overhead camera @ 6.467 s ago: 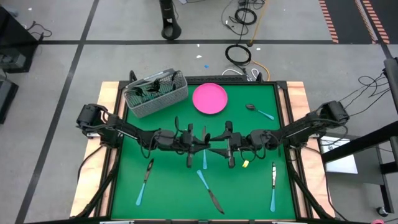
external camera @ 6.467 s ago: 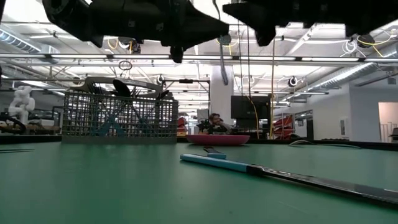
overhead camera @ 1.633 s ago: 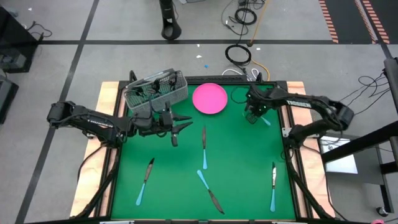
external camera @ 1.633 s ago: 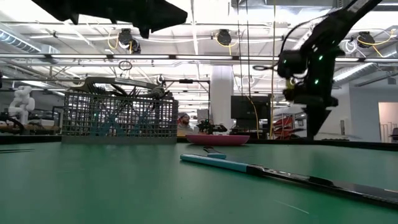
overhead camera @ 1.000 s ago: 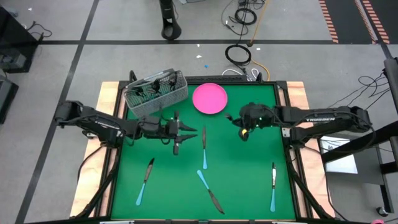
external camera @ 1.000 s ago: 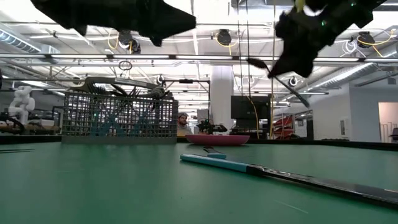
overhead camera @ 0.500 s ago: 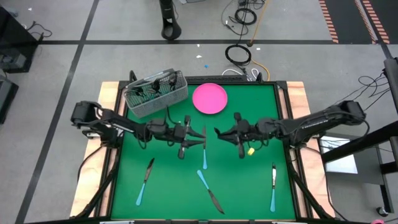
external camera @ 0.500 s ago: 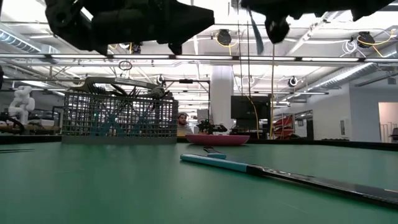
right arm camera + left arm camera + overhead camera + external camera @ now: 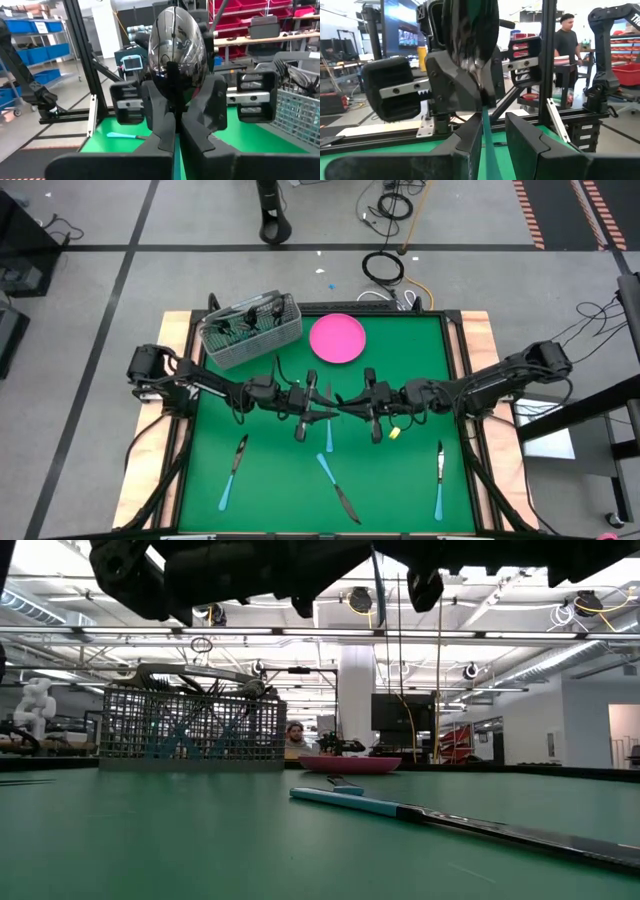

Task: Sort silverware
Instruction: Put the blue spoon into the gray silverware holder

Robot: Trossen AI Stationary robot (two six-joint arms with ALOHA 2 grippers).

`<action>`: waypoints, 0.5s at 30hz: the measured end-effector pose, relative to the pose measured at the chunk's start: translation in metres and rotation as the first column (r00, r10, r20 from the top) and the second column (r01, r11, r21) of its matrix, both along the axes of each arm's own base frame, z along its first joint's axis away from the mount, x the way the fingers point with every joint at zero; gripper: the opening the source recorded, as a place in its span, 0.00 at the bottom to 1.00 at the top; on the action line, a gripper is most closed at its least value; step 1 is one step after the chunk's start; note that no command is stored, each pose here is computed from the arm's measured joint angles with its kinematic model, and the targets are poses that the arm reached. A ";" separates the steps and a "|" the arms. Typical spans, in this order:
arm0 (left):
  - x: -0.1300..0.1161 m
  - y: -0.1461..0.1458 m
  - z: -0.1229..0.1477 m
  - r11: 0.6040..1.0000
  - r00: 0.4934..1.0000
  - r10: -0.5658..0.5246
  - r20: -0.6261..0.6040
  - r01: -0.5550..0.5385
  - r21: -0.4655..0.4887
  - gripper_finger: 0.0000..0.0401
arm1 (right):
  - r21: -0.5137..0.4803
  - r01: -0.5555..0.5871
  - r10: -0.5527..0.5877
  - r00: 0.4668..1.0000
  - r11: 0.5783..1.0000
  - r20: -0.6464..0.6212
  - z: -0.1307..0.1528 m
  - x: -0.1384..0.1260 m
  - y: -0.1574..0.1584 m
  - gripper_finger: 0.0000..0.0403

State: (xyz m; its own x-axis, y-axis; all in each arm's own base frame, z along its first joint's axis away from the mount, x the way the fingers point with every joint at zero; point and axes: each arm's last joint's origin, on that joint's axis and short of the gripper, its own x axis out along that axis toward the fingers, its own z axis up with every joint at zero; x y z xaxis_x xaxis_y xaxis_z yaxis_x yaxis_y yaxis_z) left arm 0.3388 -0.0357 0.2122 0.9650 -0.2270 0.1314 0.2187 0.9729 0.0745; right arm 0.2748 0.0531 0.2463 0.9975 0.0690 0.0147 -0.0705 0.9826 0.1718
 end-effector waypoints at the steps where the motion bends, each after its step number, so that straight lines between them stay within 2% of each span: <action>1: 0.000 0.000 0.000 1.000 1.000 -0.001 -0.003 0.001 0.000 0.22 | 0.000 0.000 0.000 1.000 1.000 -0.001 -0.001 0.001 0.000 0.00; 7: 0.000 0.001 -0.001 1.000 1.000 0.009 -0.008 -0.009 0.000 0.22 | 0.009 0.045 -0.045 0.998 0.999 0.032 -0.003 0.005 0.000 0.00; 15: 0.000 0.001 -0.001 1.000 1.000 0.011 -0.008 -0.011 -0.001 0.22 | 0.010 0.051 -0.051 0.998 0.999 0.034 -0.004 0.006 0.000 0.00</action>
State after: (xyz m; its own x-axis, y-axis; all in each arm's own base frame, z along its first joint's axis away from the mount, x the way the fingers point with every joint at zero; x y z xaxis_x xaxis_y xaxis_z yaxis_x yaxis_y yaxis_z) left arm 0.3391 -0.0350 0.2114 0.9684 -0.2160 0.1243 0.2084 0.9754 0.0719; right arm 0.2810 0.0529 0.2420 0.9986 0.0179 0.0496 -0.0265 0.9835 0.1789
